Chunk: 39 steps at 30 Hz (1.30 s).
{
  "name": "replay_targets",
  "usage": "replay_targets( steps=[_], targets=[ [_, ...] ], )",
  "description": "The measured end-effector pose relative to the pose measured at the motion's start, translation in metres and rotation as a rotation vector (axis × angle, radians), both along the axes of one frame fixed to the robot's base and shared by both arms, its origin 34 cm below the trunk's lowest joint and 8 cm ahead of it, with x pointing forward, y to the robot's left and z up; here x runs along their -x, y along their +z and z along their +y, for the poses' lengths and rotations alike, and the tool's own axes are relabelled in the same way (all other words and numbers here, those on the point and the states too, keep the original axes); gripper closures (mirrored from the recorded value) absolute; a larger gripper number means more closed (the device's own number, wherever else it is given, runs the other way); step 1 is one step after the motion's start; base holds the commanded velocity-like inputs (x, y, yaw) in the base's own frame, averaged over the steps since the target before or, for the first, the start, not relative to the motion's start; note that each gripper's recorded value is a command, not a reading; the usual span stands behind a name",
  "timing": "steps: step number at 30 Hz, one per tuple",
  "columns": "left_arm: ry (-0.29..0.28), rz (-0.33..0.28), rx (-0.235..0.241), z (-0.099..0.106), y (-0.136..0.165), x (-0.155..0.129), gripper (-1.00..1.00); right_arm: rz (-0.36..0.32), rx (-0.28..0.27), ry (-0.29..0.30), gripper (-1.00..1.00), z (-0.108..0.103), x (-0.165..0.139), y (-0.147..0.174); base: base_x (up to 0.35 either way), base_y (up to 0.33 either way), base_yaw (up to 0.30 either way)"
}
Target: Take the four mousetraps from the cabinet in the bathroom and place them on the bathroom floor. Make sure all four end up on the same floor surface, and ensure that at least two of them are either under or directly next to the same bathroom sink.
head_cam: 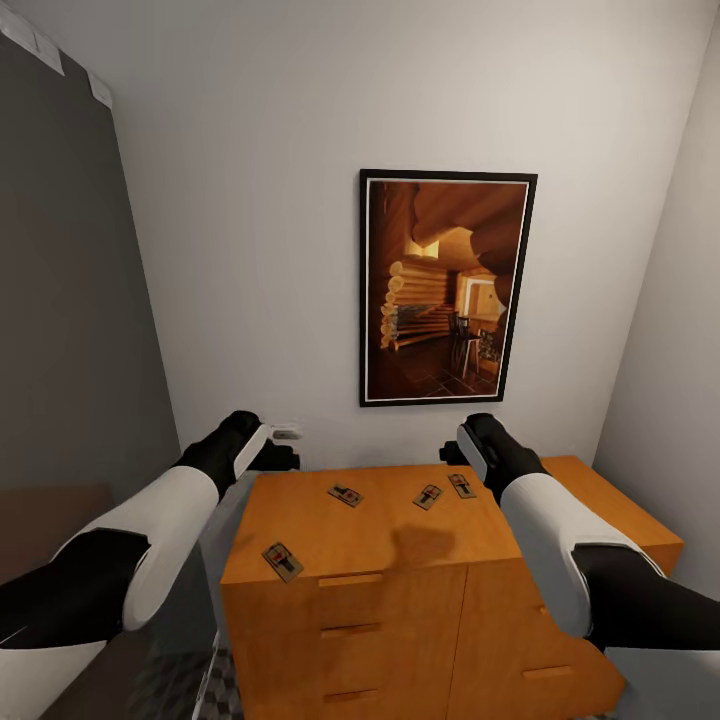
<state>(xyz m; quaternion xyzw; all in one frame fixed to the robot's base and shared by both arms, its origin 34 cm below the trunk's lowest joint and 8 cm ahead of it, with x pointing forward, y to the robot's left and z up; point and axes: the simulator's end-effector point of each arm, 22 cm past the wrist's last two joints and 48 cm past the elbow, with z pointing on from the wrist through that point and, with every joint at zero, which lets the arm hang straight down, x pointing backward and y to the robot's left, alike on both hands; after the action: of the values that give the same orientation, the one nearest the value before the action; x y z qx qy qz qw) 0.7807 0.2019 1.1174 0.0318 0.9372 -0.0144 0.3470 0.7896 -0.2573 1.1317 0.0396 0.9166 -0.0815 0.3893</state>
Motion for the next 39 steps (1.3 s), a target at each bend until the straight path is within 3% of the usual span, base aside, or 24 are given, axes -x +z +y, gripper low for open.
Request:
replay_targets(
  steps=[10, 27, 39],
  targets=[
    [0.02, -0.03, 0.041, 0.007, 0.006, -0.006, -1.0, 0.004, -0.007, 0.011, -1.0, 0.005, 0.0, -0.001, 0.0, 0.0, 0.0],
    [0.021, -0.026, 0.046, 0.004, 0.003, -0.006, -1.0, 0.029, -0.014, 0.012, -1.0, 0.003, 0.003, -0.008, 0.0, 0.0, 0.0],
    [0.021, -0.01, 0.05, 0.003, -0.006, -0.003, -1.0, 0.07, -0.052, 0.055, -1.0, 0.01, 0.009, -0.017, 0.0, 0.0, 0.0]
  ],
)
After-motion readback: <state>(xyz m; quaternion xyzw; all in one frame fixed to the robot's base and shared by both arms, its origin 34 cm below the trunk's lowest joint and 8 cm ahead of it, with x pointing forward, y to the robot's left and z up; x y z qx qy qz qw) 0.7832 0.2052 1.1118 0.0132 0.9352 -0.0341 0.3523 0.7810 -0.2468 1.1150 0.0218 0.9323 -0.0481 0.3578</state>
